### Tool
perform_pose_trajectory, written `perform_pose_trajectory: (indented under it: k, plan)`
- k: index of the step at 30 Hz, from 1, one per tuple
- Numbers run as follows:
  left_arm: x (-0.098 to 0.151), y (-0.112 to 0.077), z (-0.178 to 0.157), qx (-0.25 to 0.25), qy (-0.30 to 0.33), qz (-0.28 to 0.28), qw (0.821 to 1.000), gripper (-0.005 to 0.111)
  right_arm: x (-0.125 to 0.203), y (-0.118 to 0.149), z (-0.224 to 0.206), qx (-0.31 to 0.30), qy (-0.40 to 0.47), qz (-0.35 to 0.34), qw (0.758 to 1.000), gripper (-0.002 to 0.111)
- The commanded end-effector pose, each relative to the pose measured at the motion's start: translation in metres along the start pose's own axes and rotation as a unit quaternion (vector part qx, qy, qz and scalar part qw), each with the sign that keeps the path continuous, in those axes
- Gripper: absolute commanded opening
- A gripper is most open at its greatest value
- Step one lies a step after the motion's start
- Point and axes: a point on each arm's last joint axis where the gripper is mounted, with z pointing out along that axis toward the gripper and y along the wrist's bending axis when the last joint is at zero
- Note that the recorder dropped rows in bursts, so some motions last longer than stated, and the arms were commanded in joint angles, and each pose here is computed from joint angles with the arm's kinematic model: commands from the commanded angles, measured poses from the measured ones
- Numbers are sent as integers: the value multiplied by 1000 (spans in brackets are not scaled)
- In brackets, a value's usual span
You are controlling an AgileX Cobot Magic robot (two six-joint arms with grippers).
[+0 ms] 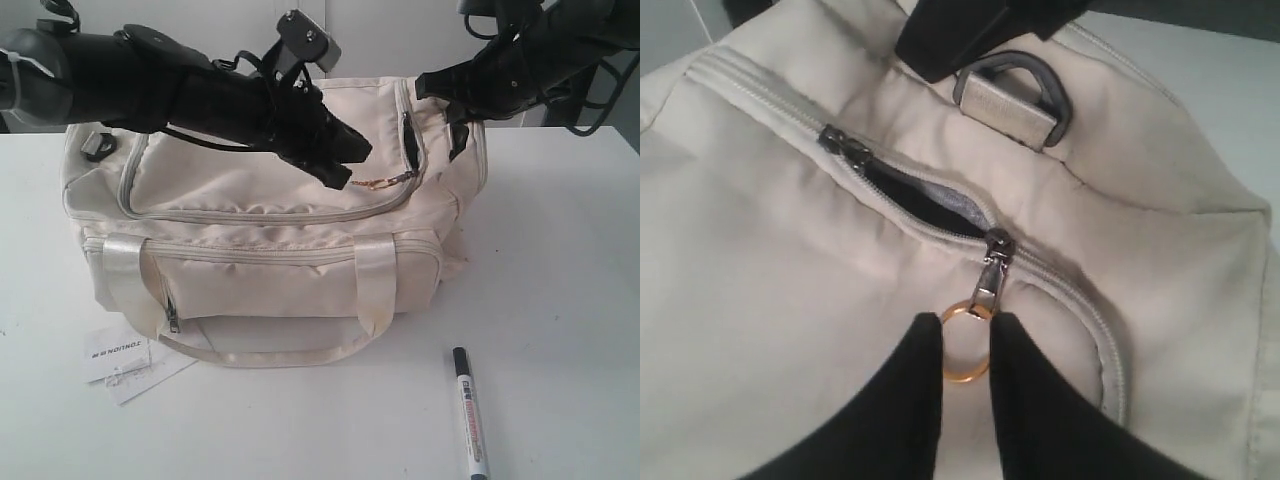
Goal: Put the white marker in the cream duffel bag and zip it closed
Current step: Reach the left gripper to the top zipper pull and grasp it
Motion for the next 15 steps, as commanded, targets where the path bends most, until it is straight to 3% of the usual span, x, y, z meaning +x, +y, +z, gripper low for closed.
perform_pose_trajectory:
  k: [1,7,15]
  plan:
    - [0,-6,15,8,-13,51,999,38,-2,-2,-5,0,-2,-2,1000,0]
    - [3,-16,33,1,-8,113,994,48,-2,-2,-5,0,-2,-2,1000,0]
    - [14,-15,49,-35,9,102,994,50,-1,-2,-5,-1,0,-2,1000,0]
